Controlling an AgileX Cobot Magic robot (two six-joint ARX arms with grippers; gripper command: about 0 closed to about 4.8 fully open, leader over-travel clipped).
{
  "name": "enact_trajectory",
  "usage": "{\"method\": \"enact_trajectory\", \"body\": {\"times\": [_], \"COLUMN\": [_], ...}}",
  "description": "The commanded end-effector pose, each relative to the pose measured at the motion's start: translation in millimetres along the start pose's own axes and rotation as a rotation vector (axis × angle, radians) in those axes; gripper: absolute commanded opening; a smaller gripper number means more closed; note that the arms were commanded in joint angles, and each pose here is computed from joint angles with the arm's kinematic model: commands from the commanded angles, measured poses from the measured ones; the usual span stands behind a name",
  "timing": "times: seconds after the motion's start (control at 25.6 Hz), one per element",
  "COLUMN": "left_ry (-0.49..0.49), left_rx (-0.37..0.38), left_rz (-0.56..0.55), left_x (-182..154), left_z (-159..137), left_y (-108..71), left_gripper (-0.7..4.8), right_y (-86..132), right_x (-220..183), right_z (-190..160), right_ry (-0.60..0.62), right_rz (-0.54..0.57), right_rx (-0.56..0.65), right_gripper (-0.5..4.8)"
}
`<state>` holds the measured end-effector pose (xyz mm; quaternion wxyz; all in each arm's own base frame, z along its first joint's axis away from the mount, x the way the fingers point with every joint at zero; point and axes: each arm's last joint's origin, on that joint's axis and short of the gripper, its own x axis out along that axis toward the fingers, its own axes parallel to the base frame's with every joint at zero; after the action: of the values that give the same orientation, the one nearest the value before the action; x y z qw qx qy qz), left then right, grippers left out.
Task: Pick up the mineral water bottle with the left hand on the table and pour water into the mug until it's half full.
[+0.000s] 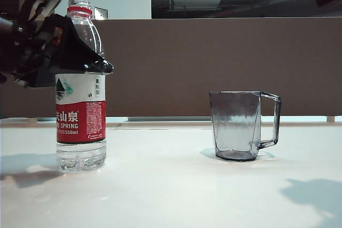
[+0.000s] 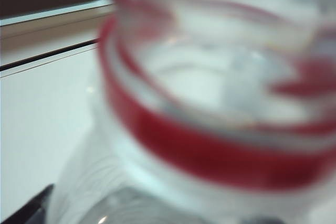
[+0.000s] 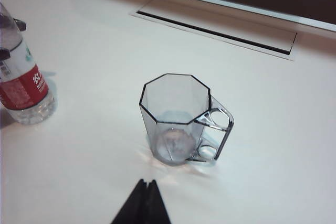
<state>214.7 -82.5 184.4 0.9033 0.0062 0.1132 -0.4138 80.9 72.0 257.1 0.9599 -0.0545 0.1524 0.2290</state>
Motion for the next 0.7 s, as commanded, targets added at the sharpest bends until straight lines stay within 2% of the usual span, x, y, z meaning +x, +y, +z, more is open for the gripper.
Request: {"method": "enact_trajectory", "body": {"times": [0.04,0.47,0.7], "left_ry": [-0.027,-0.036,-0.049], "left_rx": [0.012,0.015,-0.018], "left_rz": [-0.023,-0.032,-0.033], "left_x": [2.6,6.4,8.7], "left_z": [-0.7,-12.7,-14.0], "left_y": [1.1,2.6,3.9], "left_gripper": [4.79,4.79,4.79], "right_y": [-0.4,-0.4,-0.5], "right_x": [-1.1,-1.1,-1.1], "right_z": [1.8,1.7,1.7], "right_ry": [-0.005,-0.004,-0.004], "right_rz": [-0.005,-0.005,-0.005], "right_rx": [0.005,0.004,0.004], "right_gripper": [-0.02,-0.02,-0.02]}}
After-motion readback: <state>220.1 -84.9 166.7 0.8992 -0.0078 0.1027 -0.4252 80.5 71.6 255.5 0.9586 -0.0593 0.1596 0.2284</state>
